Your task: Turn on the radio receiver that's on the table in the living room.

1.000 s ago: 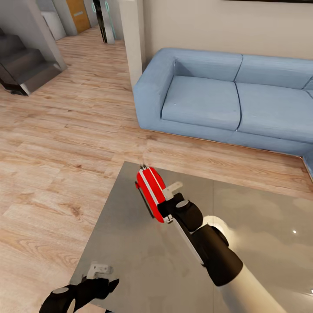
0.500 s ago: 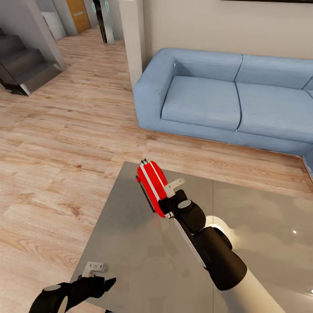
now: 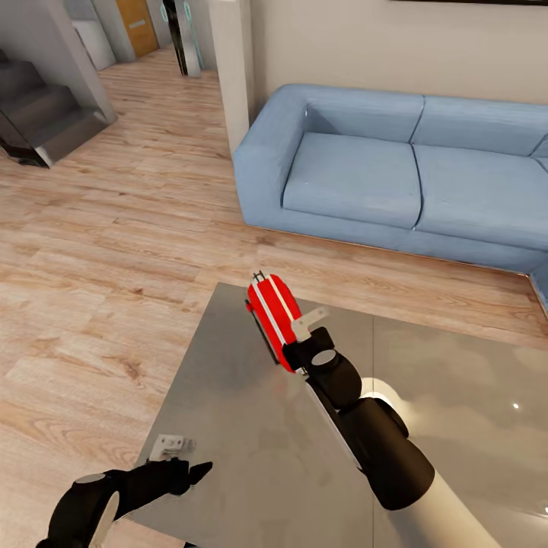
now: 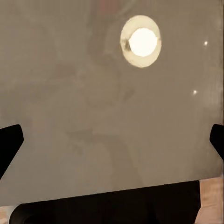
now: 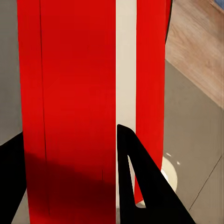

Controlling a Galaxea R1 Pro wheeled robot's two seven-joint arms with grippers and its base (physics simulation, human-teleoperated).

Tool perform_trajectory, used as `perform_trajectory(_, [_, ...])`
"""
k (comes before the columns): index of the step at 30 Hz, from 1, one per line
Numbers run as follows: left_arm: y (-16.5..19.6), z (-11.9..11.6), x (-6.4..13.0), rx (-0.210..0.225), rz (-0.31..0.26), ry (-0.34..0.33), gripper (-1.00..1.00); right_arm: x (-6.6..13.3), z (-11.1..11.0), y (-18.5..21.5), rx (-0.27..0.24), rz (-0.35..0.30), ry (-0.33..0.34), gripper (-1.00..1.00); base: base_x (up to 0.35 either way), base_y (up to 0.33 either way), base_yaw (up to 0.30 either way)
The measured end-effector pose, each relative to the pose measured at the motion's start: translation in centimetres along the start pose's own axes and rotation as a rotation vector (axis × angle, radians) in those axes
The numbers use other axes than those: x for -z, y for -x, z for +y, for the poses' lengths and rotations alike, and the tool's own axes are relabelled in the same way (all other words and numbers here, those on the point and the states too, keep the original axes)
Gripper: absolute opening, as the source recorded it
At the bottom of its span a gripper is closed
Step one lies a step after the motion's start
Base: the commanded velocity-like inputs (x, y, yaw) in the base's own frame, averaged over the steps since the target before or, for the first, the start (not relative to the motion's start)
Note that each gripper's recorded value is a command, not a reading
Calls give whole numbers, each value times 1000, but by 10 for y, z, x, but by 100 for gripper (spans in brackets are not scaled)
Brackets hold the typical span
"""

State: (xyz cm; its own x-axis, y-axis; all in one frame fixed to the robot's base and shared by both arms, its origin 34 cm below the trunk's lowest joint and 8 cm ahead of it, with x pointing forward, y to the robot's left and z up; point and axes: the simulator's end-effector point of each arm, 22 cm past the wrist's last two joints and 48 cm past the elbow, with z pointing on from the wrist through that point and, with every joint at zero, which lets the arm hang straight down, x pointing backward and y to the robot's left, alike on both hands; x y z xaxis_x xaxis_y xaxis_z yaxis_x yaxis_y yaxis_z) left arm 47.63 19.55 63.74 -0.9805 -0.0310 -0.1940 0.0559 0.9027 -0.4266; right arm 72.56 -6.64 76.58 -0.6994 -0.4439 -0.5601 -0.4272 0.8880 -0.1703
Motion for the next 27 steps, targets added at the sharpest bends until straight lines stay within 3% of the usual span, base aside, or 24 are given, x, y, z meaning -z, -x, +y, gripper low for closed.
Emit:
perform_trajectory(1, [24,-62,9,96,38,-280,100,0,-5,1,13,-5,-23,-100,0,0,0])
perform_trajectory(3, [54,-71,13,94,7,-318,100,3,-34,5,86,-19,-157,-100,0,0,0])
perform_trajectory(5, [80,-77,17,84,-24,-340,100,18,-84,19,219,-45,-402,-100,0,0,0])
perform_trajectory(6, [88,-78,18,80,-35,-346,100,24,-94,24,254,-57,-462,-100,0,0,0])
perform_trajectory(8, [112,-83,22,65,-68,-361,100,23,-83,26,266,-68,-441,-100,0,0,0])
perform_trajectory(9, [127,-86,25,55,-89,-372,100,26,-82,31,293,-82,-464,-100,0,0,0])
perform_trajectory(12, [157,-94,32,33,-137,-396,100,51,-111,53,418,-135,-666,-100,0,0,0])
perform_trajectory(18, [209,-109,49,-4,-220,-443,100,59,-123,67,555,-253,-739,-100,0,0,0])
perform_trajectory(21, [227,-114,55,-22,-246,-451,100,57,-121,66,613,-293,-731,-100,0,0,0])
perform_trajectory(23, [242,-117,60,-36,-267,-456,100,57,-118,65,696,-338,-731,-100,0,0,0])
perform_trajectory(27, [252,-116,62,-43,-276,-455,100,56,-103,62,761,-378,-704,-100,0,0,0])
